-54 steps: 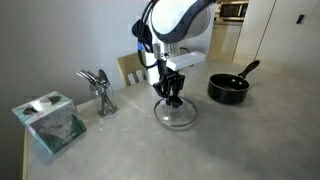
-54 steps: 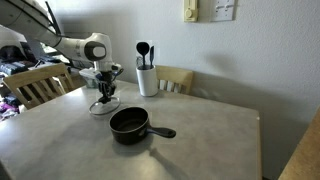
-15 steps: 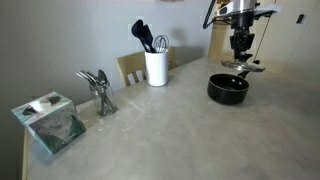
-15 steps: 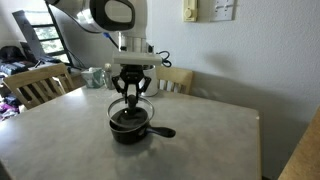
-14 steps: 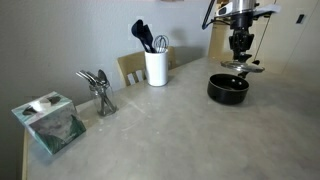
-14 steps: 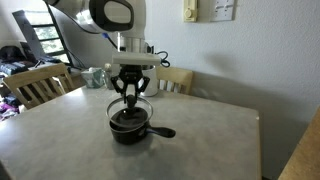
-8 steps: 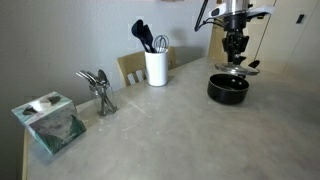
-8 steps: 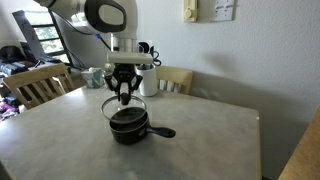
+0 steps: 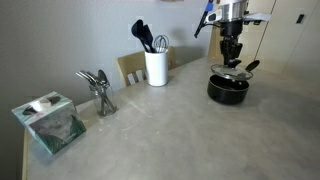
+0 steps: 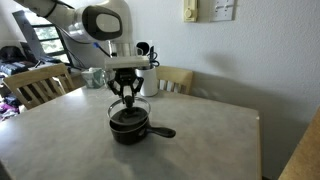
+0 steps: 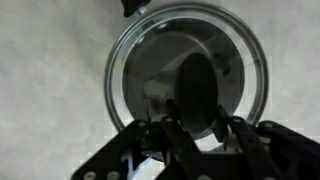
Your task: Pick up the lid from the table and close the pot
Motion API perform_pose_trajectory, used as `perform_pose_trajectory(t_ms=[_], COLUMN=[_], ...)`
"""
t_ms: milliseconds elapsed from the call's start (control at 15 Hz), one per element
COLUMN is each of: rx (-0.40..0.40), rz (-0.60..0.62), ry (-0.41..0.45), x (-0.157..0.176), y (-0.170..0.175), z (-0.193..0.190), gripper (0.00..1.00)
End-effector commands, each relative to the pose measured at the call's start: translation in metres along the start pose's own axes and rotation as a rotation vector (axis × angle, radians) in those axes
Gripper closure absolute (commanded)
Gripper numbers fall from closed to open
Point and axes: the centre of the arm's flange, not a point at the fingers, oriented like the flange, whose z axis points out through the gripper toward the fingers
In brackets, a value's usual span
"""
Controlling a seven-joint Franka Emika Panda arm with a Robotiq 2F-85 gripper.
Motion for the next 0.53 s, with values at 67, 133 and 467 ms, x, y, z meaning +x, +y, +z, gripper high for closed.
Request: perform_pose_trajectory(t_ms=[67,133,467], rx=[-0.078,-0.084,-0.086], rz=[0.082,0.092,0.119], ry=[-0.036,-0.046,-0.073], x=[0.001,0.003,0.006], y=[-0.015,-0.018,-0.023], z=[0.007,0.008,0.015], gripper=[0.89,0.89,0.89])
